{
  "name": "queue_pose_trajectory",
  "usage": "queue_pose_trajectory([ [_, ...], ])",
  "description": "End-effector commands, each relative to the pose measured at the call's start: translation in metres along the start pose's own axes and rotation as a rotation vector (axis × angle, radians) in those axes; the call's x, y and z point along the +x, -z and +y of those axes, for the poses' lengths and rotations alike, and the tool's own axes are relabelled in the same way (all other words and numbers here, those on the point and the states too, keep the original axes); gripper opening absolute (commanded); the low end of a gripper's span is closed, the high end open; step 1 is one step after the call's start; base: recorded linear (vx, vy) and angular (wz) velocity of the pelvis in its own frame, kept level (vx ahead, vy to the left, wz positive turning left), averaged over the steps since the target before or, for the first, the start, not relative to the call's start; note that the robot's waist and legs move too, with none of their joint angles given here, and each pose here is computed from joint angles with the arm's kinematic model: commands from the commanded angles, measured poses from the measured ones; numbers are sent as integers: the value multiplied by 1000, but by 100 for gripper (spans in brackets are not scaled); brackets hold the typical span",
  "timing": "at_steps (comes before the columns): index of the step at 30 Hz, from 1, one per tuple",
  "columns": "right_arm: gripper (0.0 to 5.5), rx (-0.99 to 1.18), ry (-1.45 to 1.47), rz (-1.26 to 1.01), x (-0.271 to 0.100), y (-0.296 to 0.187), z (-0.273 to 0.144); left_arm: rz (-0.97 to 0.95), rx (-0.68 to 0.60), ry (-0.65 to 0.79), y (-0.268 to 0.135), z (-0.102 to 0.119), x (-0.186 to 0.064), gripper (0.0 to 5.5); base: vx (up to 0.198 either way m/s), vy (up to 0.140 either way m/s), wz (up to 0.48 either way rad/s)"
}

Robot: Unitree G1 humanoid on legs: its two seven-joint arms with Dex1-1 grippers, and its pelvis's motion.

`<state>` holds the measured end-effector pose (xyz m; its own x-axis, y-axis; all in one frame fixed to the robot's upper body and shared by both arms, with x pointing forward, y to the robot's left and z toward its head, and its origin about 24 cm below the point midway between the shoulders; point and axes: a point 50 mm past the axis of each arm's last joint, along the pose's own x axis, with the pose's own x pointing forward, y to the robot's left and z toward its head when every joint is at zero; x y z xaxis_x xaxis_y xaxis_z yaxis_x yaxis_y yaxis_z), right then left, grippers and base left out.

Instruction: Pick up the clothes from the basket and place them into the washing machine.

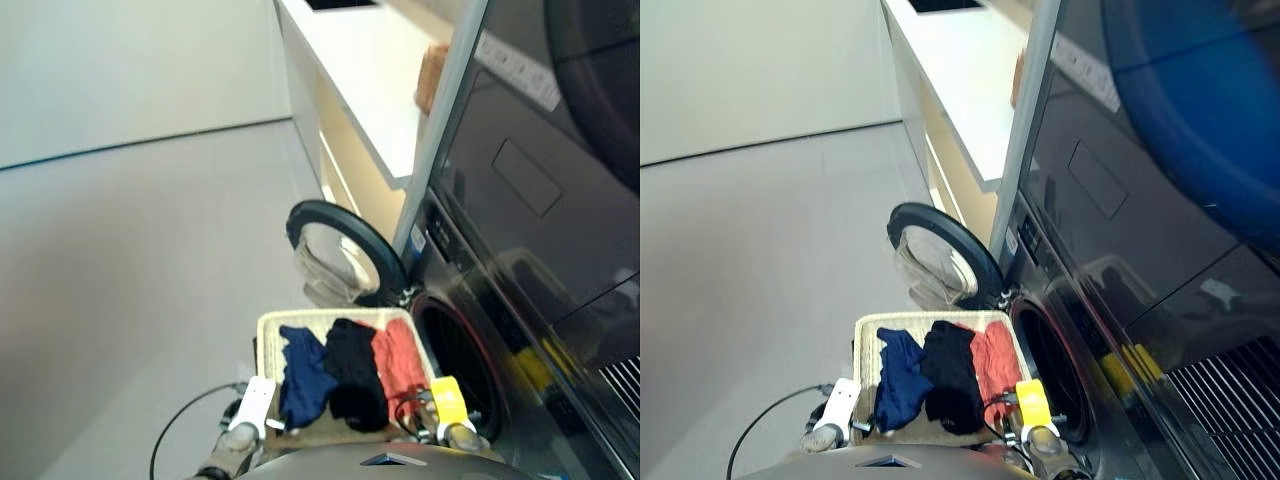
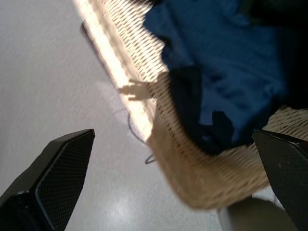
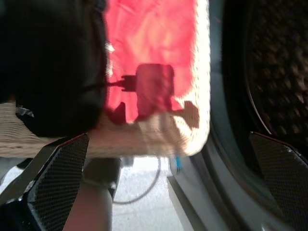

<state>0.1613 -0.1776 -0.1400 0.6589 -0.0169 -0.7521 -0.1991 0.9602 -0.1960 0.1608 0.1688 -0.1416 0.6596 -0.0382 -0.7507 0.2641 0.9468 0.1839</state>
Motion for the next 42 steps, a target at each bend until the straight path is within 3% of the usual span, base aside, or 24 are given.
queue_pose_trajectory([
  [1, 550, -68, -18, -260, 11, -68, 5, -172, 33, -31, -54, 4, 14, 550, -94, 5, -24],
  [10, 550, -142, -20, -585, 2, -154, 6, -407, 84, -99, -133, 16, 20, 550, -72, -2, 0],
  [19, 550, -131, -9, -894, -27, -225, 1, -567, 68, -210, -192, 44, 14, 550, -6, 0, 3],
  [29, 550, -168, -9, -1158, -63, -281, 6, -653, -36, -375, -236, 92, 1, 550, 0, 0, 0],
  [36, 550, -140, -7, -1238, -76, -292, 4, -729, -89, -473, -264, 125, -16, 550, 0, 0, 0],
  [37, 550, -139, -5, -1237, -76, -292, 4, -732, -106, -478, -266, 128, -17, 354, 0, 0, 0],
  [38, 550, -130, 0, -1226, -74, -291, 3, -736, -129, -481, -268, 130, -19, 235, 0, 0, 0],
  [39, 550, -120, 5, -1219, -73, -290, 2, -733, -154, -481, -267, 131, -18, 0, 0, 0, 0],
  [42, 550, -107, 21, -1194, -69, -286, 1, -727, -165, -475, -267, 129, -17, 0, 0, 0, 0],
])
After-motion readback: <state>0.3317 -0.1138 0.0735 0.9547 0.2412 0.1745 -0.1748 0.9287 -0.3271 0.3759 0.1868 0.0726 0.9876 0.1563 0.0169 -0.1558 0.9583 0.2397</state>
